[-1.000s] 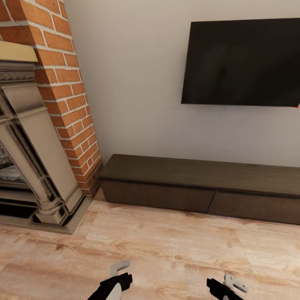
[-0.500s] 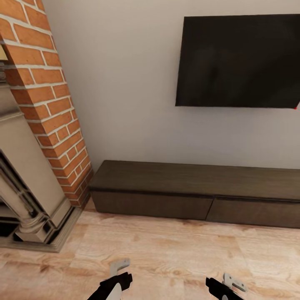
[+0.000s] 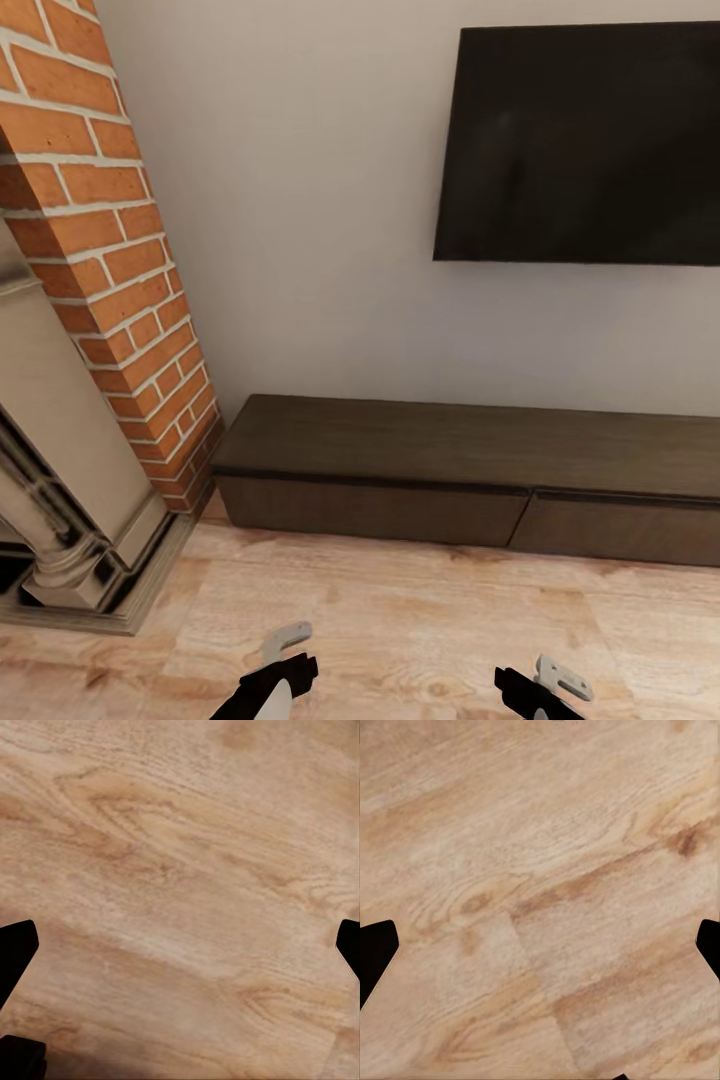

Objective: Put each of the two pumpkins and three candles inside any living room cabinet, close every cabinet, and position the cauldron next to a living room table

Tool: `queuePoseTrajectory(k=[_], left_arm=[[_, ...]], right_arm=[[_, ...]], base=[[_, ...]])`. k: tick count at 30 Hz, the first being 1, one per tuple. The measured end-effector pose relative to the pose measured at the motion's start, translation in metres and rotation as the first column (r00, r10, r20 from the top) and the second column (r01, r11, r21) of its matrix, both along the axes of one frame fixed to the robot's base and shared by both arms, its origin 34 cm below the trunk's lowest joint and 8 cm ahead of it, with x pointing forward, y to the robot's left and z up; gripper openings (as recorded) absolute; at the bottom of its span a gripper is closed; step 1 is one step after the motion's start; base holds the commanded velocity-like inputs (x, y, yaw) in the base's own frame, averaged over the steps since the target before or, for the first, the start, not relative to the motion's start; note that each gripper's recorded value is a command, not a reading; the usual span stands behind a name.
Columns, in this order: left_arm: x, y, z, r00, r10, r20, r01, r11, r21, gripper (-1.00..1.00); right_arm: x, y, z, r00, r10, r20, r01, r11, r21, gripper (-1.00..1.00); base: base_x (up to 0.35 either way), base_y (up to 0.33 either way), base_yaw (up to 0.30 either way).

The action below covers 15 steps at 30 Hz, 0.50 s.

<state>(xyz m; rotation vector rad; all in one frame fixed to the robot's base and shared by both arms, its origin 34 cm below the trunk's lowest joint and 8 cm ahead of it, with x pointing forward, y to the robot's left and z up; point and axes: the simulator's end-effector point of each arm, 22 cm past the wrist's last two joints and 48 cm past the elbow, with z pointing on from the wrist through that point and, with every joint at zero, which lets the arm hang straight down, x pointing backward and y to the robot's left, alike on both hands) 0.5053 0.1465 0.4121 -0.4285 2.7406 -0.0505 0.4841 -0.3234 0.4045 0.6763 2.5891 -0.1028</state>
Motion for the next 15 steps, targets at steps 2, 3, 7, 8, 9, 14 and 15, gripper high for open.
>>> queuePoseTrajectory(k=[2, 3, 7, 8, 9, 14, 15], left_arm=[[-0.0001, -0.0003, -0.0001, 1.000, 0.000, 0.000, 0.000, 1.000, -0.002, 1.00], [-0.0001, -0.0004, 0.0000, 1.000, 0.001, 0.000, -0.001, 1.000, -0.002, 1.00], [0.0000, -0.0005, -0.0001, 1.000, 0.001, 0.000, -0.001, 1.000, -0.003, 1.00], [0.0000, -0.0006, -0.0001, 1.000, 0.001, 0.000, -0.001, 1.000, -0.003, 1.00], [0.0000, -0.0006, -0.0001, 1.000, 0.001, 0.000, -0.001, 1.000, -0.003, 1.00], [0.0001, -0.0006, 0.0000, 1.000, -0.001, 0.000, 0.001, 1.000, -0.002, 1.00], [0.0001, -0.0006, 0.0000, 1.000, -0.002, 0.000, 0.002, 1.000, -0.002, 1.00]], right_arm=[[0.0001, -0.0001, 0.0000, 1.000, 0.000, 0.000, 0.000, 1.000, 0.000, 1.00], [0.0001, -0.0003, 0.0001, 1.000, 0.000, 0.001, 0.000, 1.000, 0.000, 1.00], [0.0004, -0.0013, 0.0003, 1.000, -0.001, 0.002, 0.001, 1.000, -0.002, 1.00], [0.0005, -0.0014, 0.0003, 1.000, -0.001, 0.003, 0.001, 1.000, -0.002, 1.00], [0.0006, -0.0015, 0.0003, 1.000, -0.001, 0.003, 0.001, 1.000, -0.003, 1.00], [0.0008, -0.0016, 0.0005, 1.000, -0.001, 0.004, 0.001, 1.000, -0.003, 1.00], [0.0008, -0.0016, 0.0004, 1.000, -0.001, 0.004, 0.001, 1.000, -0.003, 1.00]], base=[[0.168, 0.078, 0.000], [0.199, 0.159, 0.000], [0.119, 0.107, 0.000], [0.043, 0.045, 0.000], [0.073, 0.103, 0.000], [0.104, 0.122, 0.000], [0.010, 0.011, 0.000]])
